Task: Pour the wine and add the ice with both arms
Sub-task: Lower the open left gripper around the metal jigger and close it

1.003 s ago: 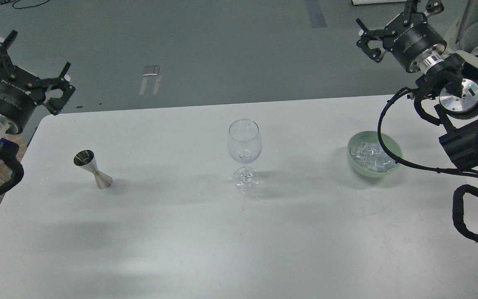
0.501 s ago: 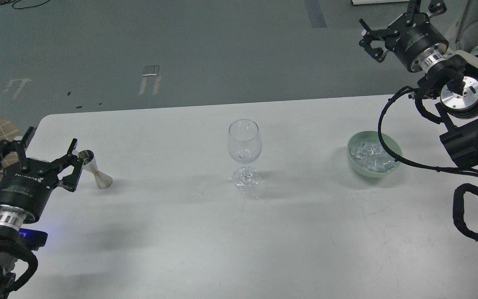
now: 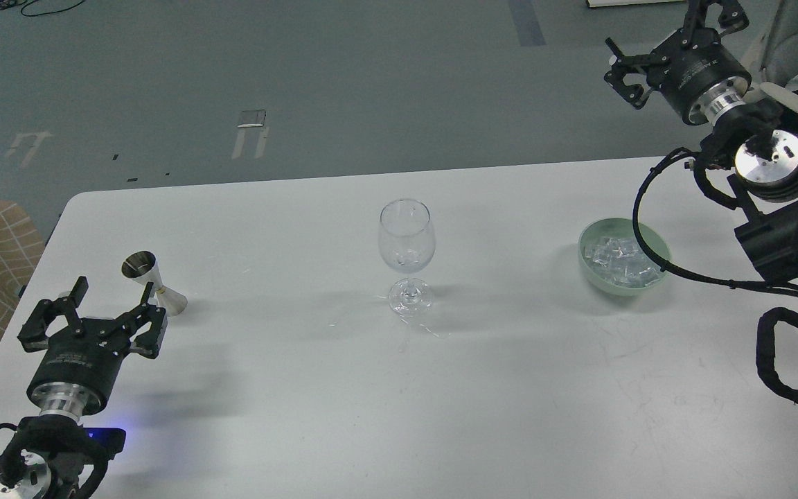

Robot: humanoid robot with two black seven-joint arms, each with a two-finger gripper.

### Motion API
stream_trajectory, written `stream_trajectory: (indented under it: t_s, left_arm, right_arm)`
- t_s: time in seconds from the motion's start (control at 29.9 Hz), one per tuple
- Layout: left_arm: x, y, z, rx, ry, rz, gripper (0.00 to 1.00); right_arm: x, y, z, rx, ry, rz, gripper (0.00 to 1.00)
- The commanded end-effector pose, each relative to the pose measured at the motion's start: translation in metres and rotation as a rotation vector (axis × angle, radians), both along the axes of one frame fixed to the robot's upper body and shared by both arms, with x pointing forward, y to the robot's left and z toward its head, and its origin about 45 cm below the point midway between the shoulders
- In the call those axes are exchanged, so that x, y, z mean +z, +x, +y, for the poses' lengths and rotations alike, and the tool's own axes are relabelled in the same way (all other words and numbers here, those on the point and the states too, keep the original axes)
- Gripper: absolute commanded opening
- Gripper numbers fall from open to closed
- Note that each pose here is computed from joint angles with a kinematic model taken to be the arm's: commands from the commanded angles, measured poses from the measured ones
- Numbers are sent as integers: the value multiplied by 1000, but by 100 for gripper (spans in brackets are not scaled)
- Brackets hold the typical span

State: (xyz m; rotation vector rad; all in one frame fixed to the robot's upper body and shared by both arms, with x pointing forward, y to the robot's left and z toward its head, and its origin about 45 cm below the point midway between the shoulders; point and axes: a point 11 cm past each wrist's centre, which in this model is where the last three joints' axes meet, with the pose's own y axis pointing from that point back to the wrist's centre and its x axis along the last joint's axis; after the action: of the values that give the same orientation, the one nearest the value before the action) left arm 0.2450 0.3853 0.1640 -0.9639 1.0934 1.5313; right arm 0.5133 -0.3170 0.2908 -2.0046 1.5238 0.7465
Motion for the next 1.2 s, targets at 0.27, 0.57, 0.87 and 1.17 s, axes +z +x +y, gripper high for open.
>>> stream_trajectory:
  t_s: [0.27,0.57,0.87,1.17]
  left_arm:
    - [-37,-11,19,35,10,46,70]
    - [-40,0,15,39,-18,-35,69]
    - [-47,17,-2,22,2,-28,65]
    - [-48,33,-14,29,-37,1,70]
  right_arm:
    - [-3,1,-14,-65,-13,44,100]
    - [-6,0,-15,-64,-14,50,100]
    - [-9,-2,-17,-70,-14,59,100]
    - [-13,-4,-24,-81,-21,67,100]
